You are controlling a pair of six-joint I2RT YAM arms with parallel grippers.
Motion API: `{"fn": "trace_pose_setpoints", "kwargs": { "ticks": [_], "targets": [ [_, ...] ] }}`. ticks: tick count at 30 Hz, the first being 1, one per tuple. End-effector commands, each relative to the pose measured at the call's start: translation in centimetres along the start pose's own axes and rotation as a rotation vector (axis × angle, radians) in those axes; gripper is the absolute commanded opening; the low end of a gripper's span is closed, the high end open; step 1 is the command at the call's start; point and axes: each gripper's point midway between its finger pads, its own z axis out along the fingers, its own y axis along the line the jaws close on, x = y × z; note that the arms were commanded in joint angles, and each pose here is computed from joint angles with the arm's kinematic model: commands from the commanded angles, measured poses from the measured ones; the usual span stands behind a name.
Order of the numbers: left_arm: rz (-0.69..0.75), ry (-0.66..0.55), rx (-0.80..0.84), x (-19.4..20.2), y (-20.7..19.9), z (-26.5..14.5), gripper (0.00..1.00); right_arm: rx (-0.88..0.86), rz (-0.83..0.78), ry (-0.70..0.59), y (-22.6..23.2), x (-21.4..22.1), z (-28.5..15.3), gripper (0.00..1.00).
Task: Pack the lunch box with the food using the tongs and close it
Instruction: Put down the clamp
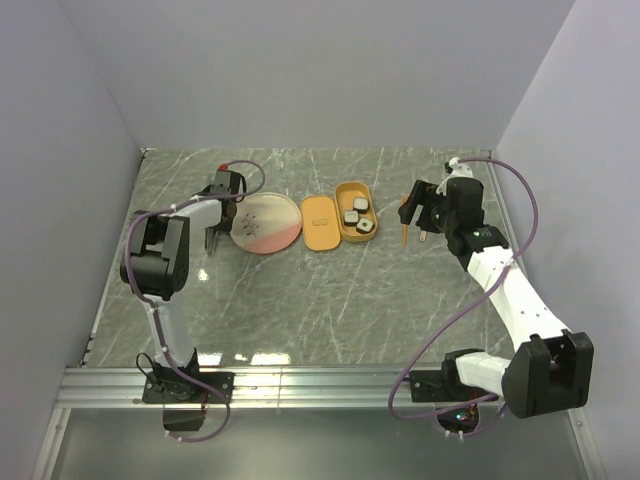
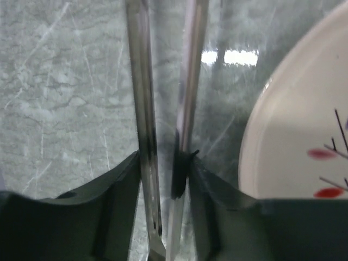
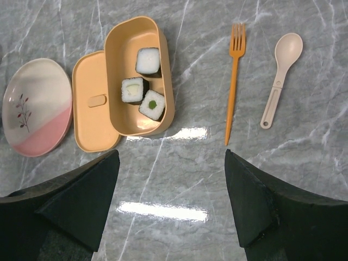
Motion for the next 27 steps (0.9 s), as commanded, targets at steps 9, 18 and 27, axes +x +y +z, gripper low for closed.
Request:
{"fn": "trace_pose_setpoints", "kwargs": {
  "ticks": [9,18,27],
  "targets": [
    [-0.087,-0.035,-0.075,-1.8,1.7,-1.0,0.62,-0.006,-0.006,-0.051,0.6,-2.6,0.1,0.84],
    [-0.166,-0.109,-0.091,-4.4,3.5,-4.2,0.96,-0.021,-0.010,-0.050,0.8,-2.4,0.1,0.84],
    [-0.349,-0.317,-0.019,-10.7,6.4,-12.0,1.00,-0.005,-0.026,-0.055,0.5,-2.6,0.1,0.85]
  ]
}}
